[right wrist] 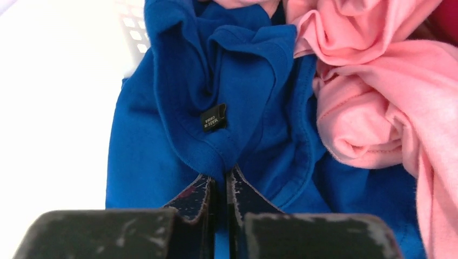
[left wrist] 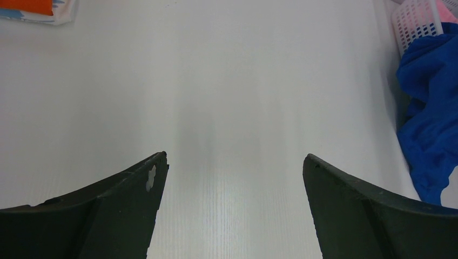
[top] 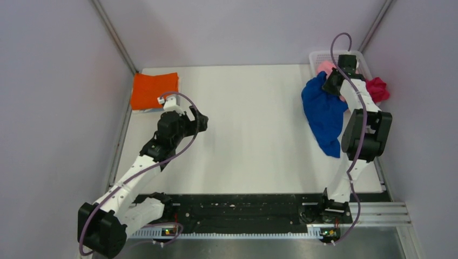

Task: Fold and stack the t-shirts
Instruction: Grab crumpled tshirt from bin with the right arm, then move the tshirt to the center of the board, then flatten out the tshirt

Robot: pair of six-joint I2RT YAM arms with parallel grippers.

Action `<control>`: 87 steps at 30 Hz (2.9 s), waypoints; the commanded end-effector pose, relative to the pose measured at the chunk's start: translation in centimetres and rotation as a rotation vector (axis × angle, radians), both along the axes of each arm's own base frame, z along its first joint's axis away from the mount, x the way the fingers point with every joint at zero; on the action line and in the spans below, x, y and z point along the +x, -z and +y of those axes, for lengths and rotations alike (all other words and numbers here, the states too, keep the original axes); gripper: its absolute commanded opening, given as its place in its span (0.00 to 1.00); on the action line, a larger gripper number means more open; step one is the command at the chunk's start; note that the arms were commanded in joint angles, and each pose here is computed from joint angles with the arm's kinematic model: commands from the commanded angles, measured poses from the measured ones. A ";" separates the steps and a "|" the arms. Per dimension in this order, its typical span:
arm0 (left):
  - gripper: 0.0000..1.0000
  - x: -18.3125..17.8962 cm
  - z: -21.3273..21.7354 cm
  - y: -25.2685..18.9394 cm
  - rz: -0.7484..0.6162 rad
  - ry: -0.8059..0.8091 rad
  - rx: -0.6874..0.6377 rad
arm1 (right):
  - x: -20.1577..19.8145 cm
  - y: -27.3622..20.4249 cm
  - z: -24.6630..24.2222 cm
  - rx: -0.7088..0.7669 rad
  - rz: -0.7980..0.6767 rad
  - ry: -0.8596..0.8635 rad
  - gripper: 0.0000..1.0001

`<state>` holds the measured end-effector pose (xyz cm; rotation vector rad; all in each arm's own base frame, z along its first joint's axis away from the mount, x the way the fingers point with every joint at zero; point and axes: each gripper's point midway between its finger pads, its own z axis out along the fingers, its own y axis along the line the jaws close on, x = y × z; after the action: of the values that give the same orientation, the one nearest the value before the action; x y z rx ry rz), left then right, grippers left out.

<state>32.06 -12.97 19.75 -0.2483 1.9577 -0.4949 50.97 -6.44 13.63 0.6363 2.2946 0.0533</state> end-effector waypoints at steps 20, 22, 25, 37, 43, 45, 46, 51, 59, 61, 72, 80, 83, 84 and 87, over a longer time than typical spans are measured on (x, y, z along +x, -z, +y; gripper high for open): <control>0.99 -0.3 0.0 -1.6 -0.059 -0.002 -0.036 | -5.2 -36.9 7.3 0.068 -0.950 -0.337 0.00; 0.99 -0.3 0.1 -1.7 -0.060 -0.005 -0.038 | -6.8 -38.7 9.5 0.143 -0.997 -0.433 0.00; 0.99 -0.4 0.1 -1.9 -0.065 -0.006 -0.043 | -9.4 -40.5 13.3 0.261 -1.031 -0.600 0.00; 0.99 -1.8 1.8 -4.4 -0.127 -0.069 -0.067 | -19.5 -42.4 30.3 0.515 -0.995 -1.159 0.00; 0.99 -2.8 3.4 -4.8 -0.144 -0.140 -0.070 | -20.6 -38.7 34.1 0.572 -0.900 -1.293 0.00; 0.99 -2.9 3.8 -4.6 -0.138 -0.156 -0.067 | -18.4 -35.1 33.9 0.509 -0.845 -1.225 0.03; 0.99 -3.0 3.9 -4.5 -0.133 -0.165 -0.066 | -17.0 -32.5 33.4 0.450 -0.798 -1.171 0.04; 0.99 -2.7 5.1 -3.2 -0.088 -0.242 -0.036 | -10.9 -13.9 23.7 0.033 -0.418 -0.668 0.28; 0.99 -1.5 3.7 0.1 0.046 -0.220 -0.021 | -12.6 -6.0 13.6 -0.099 -0.221 -0.215 0.92; 0.99 -1.4 3.1 1.5 0.094 -0.191 -0.012 | -13.2 -5.9 14.6 -0.054 -0.255 -0.259 0.99; 0.99 2.6 2.4 7.0 0.287 -0.221 0.053 | -14.0 -5.0 18.6 0.047 -0.339 -0.499 0.99; 0.99 7.5 2.7 12.0 0.478 -0.205 0.055 | -17.6 -1.4 20.0 0.114 -0.218 -0.471 0.99; 0.97 8.0 3.0 14.0 0.547 -0.212 0.096 | -19.9 -0.4 21.0 0.126 -0.201 -0.475 0.99; 0.97 8.0 2.8 14.6 0.563 -0.204 0.094 | -20.5 -0.1 21.2 0.143 -0.192 -0.473 0.99; 0.94 8.0 2.0 15.9 0.591 -0.172 0.072 | -22.1 1.2 21.1 0.160 -0.154 -0.464 0.99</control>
<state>39.95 -9.89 4.30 -0.5957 2.4479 -0.1956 29.87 14.83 11.99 0.0785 2.2768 0.4711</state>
